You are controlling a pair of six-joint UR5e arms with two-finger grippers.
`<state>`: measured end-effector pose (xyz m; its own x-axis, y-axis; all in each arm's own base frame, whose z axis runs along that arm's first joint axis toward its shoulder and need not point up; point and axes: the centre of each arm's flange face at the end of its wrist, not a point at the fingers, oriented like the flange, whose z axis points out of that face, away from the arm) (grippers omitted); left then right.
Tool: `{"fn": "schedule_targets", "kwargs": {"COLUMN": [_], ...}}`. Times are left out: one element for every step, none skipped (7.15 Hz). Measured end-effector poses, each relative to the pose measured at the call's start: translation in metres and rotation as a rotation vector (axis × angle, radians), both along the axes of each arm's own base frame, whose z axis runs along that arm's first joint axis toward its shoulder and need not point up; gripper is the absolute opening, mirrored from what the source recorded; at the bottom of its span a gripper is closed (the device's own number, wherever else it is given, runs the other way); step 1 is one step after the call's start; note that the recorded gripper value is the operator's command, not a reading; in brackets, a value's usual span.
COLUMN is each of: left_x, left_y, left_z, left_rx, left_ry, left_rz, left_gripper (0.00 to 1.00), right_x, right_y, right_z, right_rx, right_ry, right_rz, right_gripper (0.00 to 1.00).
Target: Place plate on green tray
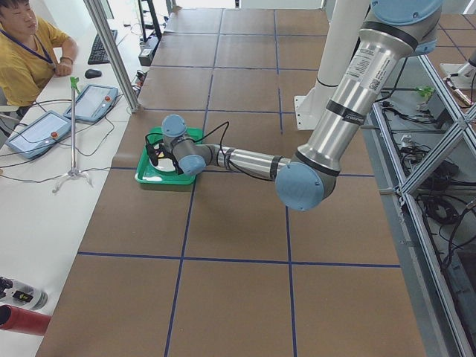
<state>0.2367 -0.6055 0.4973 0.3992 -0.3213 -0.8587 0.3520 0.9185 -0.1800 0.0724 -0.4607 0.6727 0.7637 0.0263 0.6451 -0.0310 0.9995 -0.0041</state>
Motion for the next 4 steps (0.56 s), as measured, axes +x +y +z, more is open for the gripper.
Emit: {"fn": "schedule_targets", "kwargs": {"left_x": [-0.039,-0.078,-0.12,-0.169], "left_y": [0.024,0.044,0.061,0.072], "left_z": [0.023,0.049,0.079,0.105], "left_rx": [0.102,0.198,0.292,0.373], "left_ry": [-0.03,-0.072,-0.131,-0.205], "left_rz": [0.063,0.112,0.152,0.185], "left_gripper": [0.91,0.91,0.92,0.95], "right_x": [0.0,0.0,0.0,0.0], "right_y": [0.0,0.0,0.0,0.0], "right_z": [0.0,0.0,0.0,0.0], "right_rx": [0.0,0.0,0.0,0.0], "right_ry": [0.0,0.0,0.0,0.0], "right_rz": [0.0,0.0,0.0,0.0], "right_gripper": [1.0,1.0,1.0,1.0]}}
